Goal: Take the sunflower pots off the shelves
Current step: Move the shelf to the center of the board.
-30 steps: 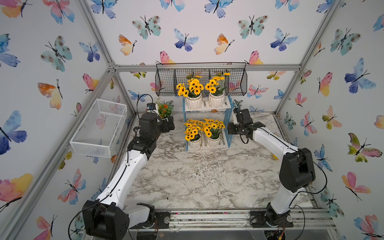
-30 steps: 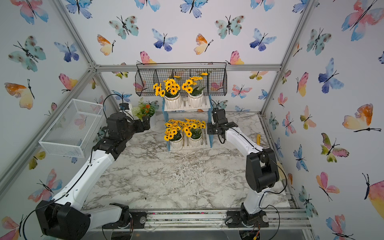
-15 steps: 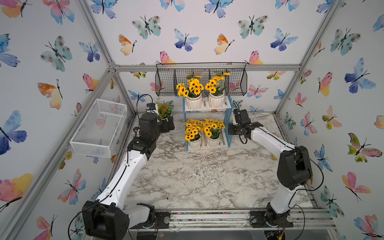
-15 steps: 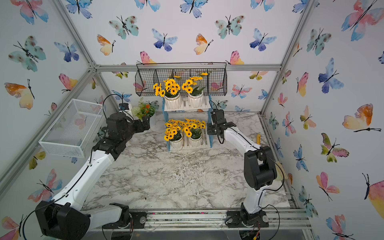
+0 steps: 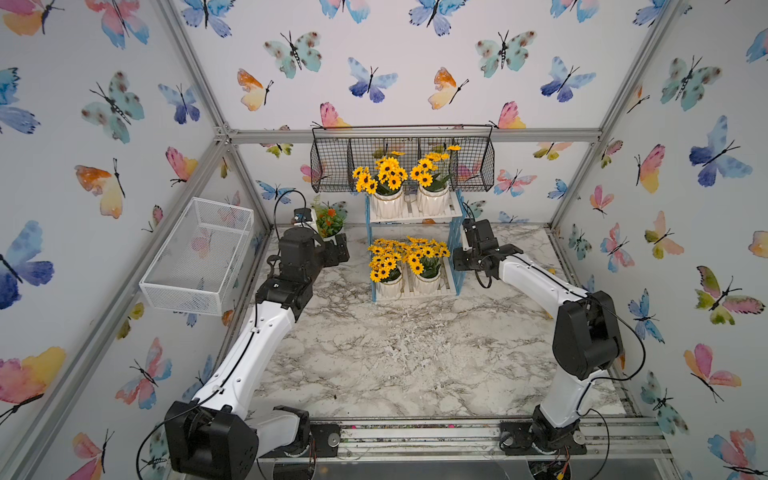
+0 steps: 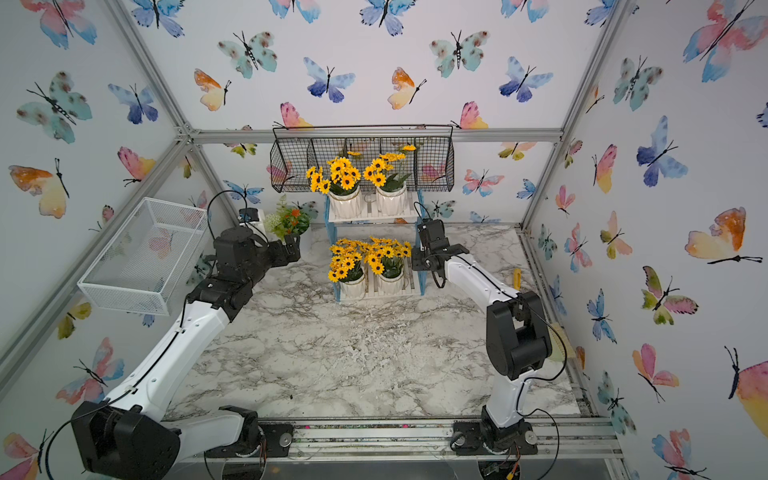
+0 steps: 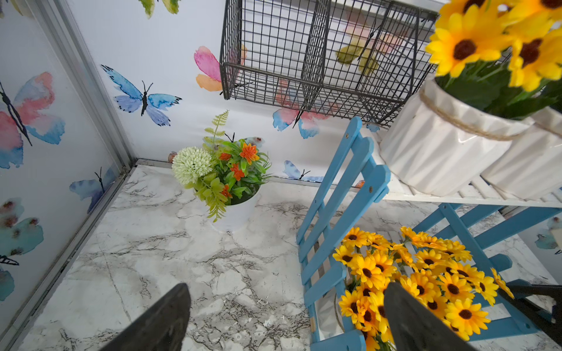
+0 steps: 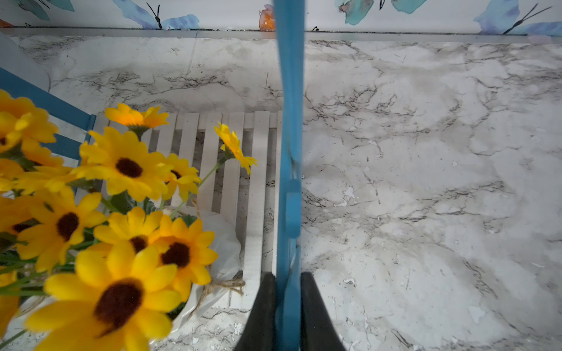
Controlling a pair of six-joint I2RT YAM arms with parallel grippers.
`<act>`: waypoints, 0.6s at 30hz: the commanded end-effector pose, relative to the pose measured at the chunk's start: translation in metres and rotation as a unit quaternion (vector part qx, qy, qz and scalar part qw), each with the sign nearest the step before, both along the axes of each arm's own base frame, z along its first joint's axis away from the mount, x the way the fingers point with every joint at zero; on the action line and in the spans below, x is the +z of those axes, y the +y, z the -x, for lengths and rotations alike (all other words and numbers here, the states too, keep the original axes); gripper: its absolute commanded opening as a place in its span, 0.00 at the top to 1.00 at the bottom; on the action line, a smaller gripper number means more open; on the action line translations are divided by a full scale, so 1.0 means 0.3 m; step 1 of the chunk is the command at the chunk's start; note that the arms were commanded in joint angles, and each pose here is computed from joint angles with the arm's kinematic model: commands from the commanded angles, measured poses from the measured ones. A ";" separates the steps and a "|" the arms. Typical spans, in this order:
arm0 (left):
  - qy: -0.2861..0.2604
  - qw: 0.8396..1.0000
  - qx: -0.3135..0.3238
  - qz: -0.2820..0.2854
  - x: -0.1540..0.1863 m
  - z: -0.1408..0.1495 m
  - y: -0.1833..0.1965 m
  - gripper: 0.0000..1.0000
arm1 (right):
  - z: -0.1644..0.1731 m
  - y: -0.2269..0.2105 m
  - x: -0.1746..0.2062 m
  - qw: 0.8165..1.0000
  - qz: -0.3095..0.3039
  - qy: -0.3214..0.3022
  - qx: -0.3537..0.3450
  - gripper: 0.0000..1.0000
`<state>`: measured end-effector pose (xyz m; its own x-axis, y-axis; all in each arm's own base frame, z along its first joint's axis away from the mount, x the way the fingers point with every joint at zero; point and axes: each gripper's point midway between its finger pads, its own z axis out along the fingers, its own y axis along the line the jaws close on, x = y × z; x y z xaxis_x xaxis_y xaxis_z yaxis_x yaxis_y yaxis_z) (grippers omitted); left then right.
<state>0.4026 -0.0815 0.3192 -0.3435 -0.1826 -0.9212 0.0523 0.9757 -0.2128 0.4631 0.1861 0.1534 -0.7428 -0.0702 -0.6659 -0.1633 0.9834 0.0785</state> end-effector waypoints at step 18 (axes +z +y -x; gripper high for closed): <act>-0.022 1.000 0.013 -0.004 0.037 0.027 0.021 0.02 | 0.090 0.009 0.037 1.000 0.003 0.002 0.004 0.98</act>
<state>0.3993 -0.0784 0.3178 -0.3385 -0.1834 -0.9229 0.0406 0.9771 -0.2090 0.4502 0.1908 0.1535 -0.7426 -0.0816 -0.6647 -0.1707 0.9828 0.0700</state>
